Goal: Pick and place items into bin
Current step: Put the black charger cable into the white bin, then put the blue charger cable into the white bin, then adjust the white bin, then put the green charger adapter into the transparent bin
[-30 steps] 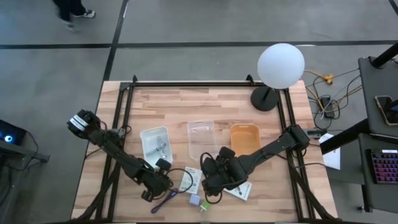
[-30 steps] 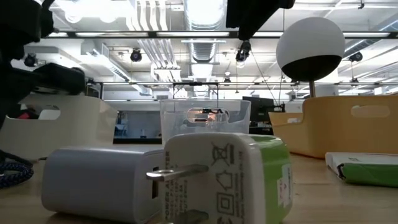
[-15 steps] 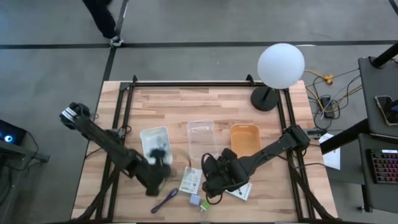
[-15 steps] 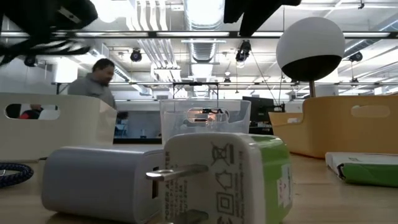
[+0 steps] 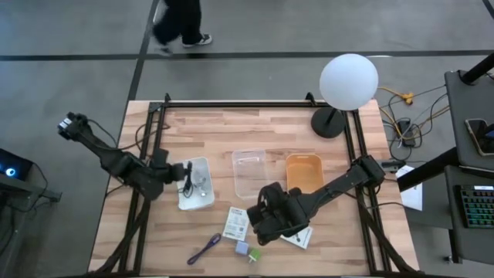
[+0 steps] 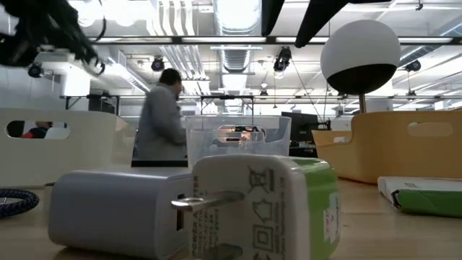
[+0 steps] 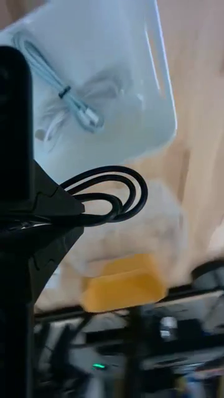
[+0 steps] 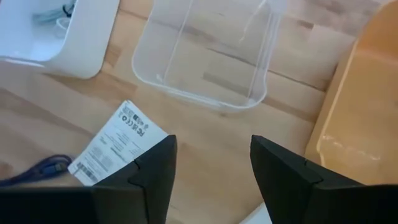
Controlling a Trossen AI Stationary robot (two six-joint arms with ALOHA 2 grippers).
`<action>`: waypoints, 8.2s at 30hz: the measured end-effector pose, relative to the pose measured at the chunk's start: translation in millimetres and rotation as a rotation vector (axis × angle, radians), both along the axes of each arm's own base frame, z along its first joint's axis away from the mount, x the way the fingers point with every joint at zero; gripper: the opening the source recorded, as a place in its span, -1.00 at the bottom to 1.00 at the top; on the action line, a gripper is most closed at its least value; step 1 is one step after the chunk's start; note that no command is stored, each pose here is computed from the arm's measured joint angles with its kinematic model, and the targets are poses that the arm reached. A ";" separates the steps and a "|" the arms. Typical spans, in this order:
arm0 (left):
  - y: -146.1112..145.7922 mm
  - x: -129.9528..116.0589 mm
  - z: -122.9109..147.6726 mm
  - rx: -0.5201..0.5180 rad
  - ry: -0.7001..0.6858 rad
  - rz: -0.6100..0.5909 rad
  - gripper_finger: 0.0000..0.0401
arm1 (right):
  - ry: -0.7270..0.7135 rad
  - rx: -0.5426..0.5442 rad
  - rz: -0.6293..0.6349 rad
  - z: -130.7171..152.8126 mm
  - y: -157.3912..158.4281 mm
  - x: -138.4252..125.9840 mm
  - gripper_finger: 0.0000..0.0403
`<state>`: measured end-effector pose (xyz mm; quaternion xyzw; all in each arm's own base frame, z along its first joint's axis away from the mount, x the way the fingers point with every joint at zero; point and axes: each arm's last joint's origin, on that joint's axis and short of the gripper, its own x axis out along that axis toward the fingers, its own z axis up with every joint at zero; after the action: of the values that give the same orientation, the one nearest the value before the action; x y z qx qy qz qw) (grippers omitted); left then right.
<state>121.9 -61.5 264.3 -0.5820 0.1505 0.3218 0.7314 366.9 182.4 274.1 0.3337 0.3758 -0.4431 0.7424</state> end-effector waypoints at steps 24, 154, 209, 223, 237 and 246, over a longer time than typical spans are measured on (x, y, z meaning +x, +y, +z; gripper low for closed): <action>-20.5 5.8 3.6 0.209 -0.126 -0.754 -0.09 | 0.066 -0.029 0.141 -0.3 2.5 -0.5 -0.17; -33.0 0.3 -15.8 0.044 0.830 -0.355 -0.52 | 0.423 -0.121 0.305 -47.4 95.6 -151.8 -0.40; -74.8 72.6 0.4 0.472 0.486 -0.520 -1.00 | 0.316 -0.043 0.364 -36.5 100.6 -145.5 -0.65; -166.9 103.9 29.9 0.450 0.168 -0.991 -0.42 | 0.193 -0.399 1.612 -45.0 126.3 -78.5 -0.21; -201.7 79.2 55.0 0.453 -0.011 -0.742 -0.39 | 0.129 -0.360 1.883 -77.5 86.4 -5.8 0.15; -201.9 77.9 54.4 0.474 -0.017 -0.724 -0.39 | 0.121 -0.331 1.944 -101.8 87.7 5.3 0.16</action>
<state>199.8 -263.4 318.7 -0.3102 0.2607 0.0654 0.9119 372.2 270.1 172.3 -0.2515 0.4569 0.2965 0.8000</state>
